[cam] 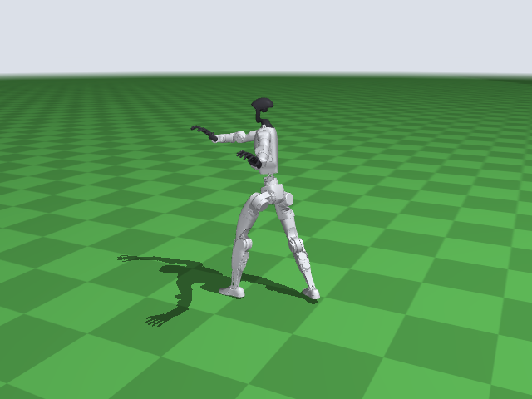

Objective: Kungfu

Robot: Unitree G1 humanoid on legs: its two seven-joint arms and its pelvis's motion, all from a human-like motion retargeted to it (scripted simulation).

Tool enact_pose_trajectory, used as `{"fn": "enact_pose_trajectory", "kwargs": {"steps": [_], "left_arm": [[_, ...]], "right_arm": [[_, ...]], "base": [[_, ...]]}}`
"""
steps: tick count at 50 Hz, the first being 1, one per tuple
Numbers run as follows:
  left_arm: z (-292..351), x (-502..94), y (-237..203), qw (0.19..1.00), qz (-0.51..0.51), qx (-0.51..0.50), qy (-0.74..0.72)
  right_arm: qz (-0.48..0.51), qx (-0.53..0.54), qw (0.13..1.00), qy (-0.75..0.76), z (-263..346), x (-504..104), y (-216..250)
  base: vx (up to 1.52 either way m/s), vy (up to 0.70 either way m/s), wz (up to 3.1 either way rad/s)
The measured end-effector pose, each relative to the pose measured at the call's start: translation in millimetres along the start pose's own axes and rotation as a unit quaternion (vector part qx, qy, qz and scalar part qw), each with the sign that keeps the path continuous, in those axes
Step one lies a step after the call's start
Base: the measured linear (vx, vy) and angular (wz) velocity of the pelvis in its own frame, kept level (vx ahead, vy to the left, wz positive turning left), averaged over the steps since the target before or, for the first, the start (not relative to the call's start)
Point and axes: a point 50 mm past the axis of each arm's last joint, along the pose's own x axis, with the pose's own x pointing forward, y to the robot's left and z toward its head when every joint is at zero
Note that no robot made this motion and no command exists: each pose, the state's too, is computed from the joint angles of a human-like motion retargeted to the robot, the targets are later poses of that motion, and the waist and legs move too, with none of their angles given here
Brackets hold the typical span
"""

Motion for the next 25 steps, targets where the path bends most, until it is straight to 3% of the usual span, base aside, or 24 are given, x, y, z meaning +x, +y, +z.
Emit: {"fn": "enact_pose_trajectory", "kwargs": {"steps": [7, 10, 13, 17, 25], "left_arm": [[190.0, 36.8, 17.8, 0.911, 0.027, -0.291, -0.29], [286.6, 13.5, 33.3, 0.8, -0.004, -0.443, -0.404], [361.6, -25.7, 57.4, 0.675, -0.042, -0.519, -0.523], [424.7, -74.2, 74.4, 0.593, -0.088, -0.482, -0.639], [461.4, -104.7, 69.7, 0.552, -0.208, -0.35, -0.728]], "right_arm": [[-0.041, 0.032, 0.997, -0.049, 21.7, 12.4, -10.4], [-0.05, 0.044, 0.996, -0.064, 31.2, 15.6, -11.4], [-0.053, 0.063, 0.992, -0.095, 50.0, 19.0, -9.8], [-0.053, 0.085, 0.982, -0.162, 87.3, 24.8, -9.7], [-0.083, 0.129, 0.945, -0.288, 148.9, 25.5, -22.0]], "base": [[0.0, -0.03, -0.06], [0.0, 0.0, 0.0], [0.0, 0.04, -0.11], [-0.02, 0.07, -0.36], [0.0, 0.02, -0.91]]}}
